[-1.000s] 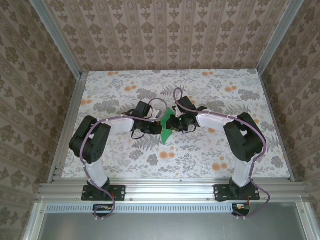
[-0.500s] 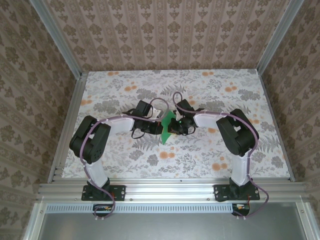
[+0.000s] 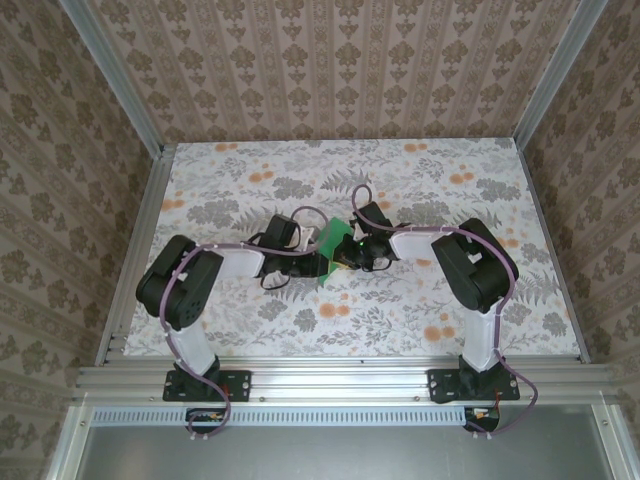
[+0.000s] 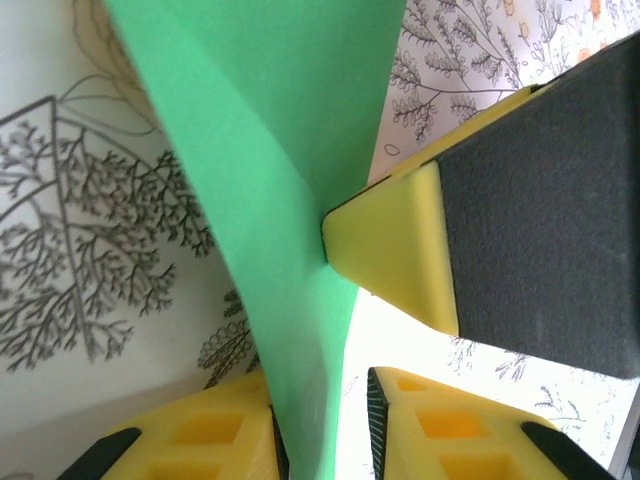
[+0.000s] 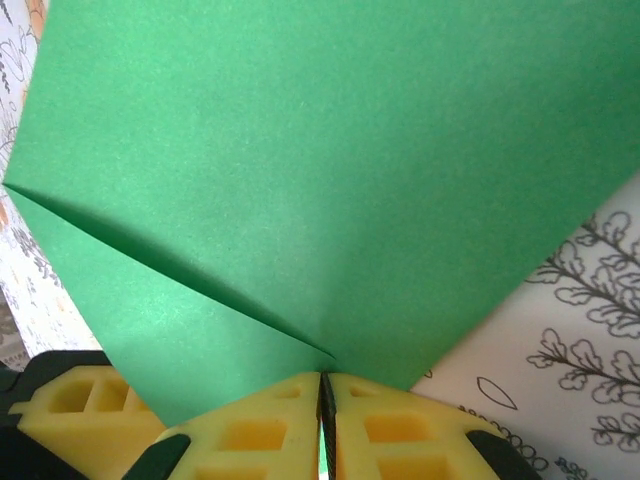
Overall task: Fold a paper plane with a square sheet of paper (pick it up from the middle)
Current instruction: Fold the wing for the fifth time at the center of the table.
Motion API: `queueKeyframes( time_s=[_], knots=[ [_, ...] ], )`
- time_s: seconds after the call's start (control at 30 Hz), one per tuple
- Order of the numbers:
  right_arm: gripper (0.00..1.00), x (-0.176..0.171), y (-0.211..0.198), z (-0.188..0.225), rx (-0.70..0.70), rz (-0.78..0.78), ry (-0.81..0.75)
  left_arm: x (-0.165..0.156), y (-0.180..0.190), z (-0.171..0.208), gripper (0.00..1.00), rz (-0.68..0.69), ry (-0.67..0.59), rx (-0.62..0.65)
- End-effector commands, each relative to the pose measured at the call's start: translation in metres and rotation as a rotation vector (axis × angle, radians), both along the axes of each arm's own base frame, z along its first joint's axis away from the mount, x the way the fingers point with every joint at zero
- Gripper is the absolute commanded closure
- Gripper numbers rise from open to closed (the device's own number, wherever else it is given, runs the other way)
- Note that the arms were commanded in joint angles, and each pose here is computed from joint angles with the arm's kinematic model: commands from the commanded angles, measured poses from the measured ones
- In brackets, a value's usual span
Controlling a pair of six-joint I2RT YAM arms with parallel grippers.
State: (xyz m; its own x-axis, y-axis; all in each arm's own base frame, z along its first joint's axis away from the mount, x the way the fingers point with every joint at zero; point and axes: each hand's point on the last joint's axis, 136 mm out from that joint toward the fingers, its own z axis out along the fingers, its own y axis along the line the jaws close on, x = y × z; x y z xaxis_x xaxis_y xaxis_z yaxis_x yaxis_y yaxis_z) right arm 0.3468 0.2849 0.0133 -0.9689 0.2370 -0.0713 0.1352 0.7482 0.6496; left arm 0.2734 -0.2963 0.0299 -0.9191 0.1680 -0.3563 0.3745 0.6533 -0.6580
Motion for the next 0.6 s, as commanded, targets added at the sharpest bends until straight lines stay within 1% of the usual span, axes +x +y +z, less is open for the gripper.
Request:
queueKeyframes(
  time_s=[0.0,0.17,0.33,0.43,0.57],
  knots=[
    [0.88,-0.0136,-0.021,-0.0295,-0.09,-0.072,0.09,0.0004,0.0007,0.0095,0.72,0.041,-0.028,-0.023],
    [0.88,-0.0147,-0.0223,-0.031,-0.097,-0.079,0.101,0.0008,0.005,0.012,0.75,0.084,-0.047,-0.042],
    [0.88,-0.0159,-0.0228,-0.0328,-0.102,-0.078,0.109,0.0016,0.0096,0.0116,0.84,0.121,-0.06,-0.045],
    [0.88,-0.0162,-0.0233,-0.0338,-0.104,-0.08,0.112,0.0004,0.0091,0.0118,0.87,0.117,-0.064,-0.051],
    [0.88,-0.0162,-0.0215,-0.0315,-0.095,-0.077,0.111,-0.0015,0.0086,0.0076,0.93,0.1,-0.068,-0.024]
  ],
)
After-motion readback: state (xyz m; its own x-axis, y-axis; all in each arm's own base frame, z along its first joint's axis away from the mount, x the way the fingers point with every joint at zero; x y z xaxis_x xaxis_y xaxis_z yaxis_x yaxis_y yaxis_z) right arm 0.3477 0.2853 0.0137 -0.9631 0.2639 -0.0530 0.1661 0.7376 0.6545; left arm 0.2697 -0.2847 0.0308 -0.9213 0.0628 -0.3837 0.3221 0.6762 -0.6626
